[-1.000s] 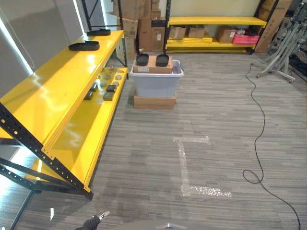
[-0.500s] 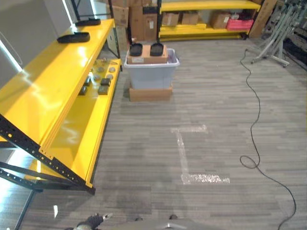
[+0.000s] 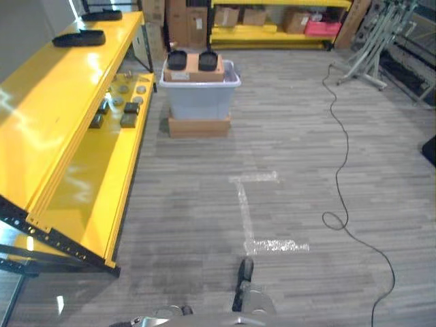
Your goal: Move parts from the plastic box to the shelf.
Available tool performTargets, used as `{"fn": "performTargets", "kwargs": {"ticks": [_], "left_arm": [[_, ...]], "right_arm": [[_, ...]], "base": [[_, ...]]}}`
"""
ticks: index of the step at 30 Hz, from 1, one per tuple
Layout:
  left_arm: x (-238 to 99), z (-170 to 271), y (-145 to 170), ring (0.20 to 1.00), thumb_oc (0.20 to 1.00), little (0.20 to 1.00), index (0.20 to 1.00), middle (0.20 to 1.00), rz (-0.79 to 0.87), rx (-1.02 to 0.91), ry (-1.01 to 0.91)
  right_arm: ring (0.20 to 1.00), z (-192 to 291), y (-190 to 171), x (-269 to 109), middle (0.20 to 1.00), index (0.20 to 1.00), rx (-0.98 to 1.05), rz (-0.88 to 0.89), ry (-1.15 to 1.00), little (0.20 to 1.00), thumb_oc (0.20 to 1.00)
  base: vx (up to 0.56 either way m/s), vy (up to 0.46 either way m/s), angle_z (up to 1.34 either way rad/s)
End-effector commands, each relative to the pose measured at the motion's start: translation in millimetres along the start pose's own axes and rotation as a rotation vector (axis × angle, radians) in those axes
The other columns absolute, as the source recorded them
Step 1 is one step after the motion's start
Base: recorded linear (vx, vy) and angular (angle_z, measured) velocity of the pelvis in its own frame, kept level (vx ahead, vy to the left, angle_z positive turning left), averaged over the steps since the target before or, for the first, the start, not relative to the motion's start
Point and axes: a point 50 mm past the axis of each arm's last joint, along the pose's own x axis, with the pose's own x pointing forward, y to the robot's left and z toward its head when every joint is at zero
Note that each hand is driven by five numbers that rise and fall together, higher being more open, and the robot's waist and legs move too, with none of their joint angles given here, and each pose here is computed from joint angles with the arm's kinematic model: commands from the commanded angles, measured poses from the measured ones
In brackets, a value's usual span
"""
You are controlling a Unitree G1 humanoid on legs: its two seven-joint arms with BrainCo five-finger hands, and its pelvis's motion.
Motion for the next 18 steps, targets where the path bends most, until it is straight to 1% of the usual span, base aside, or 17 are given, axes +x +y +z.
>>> {"fn": "performTargets", "kwargs": {"ticks": [1,5,8,13,18], "left_arm": [[0.1,17.8,10.5,1.000,1.000,1.000,1.000,1.000,0.048,0.027,-0.074],[-0.2,19.0,8.5,1.000,1.000,1.000,1.000,1.000,0.060,-0.057,-0.097],[-0.1,26.9,6.8,1.000,1.000,1.000,1.000,1.000,0.059,-0.075,-0.118],[-0.6,41.0,5.7,1.000,1.000,1.000,1.000,1.000,0.073,-0.128,-0.160],[-1.0,24.2,16.2,1.000,1.000,1.000,1.000,1.000,0.134,-0.233,-0.139]], "right_arm": [[1.000,0.0,-12.7,-0.1,1.000,1.000,-0.081,-0.046,0.002,1.000,1.000],[1.000,21.5,-17.3,-2.1,1.000,1.000,-0.138,-0.074,-0.038,1.000,1.000],[1.000,29.3,-29.6,-3.8,1.000,1.000,-0.134,-0.124,-0.048,1.000,1.000],[1.000,31.1,-36.3,-4.4,1.000,1.000,-0.156,-0.140,-0.050,1.000,1.000],[1.000,20.8,-39.0,-3.2,1.000,1.000,-0.209,-0.133,-0.064,1.000,1.000]], "base": [[0.43,-0.291,0.26],[0.44,-0.388,0.02],[0.25,-0.245,-0.29],[0.23,0.023,-0.12],[0.81,0.235,-0.26]]}}
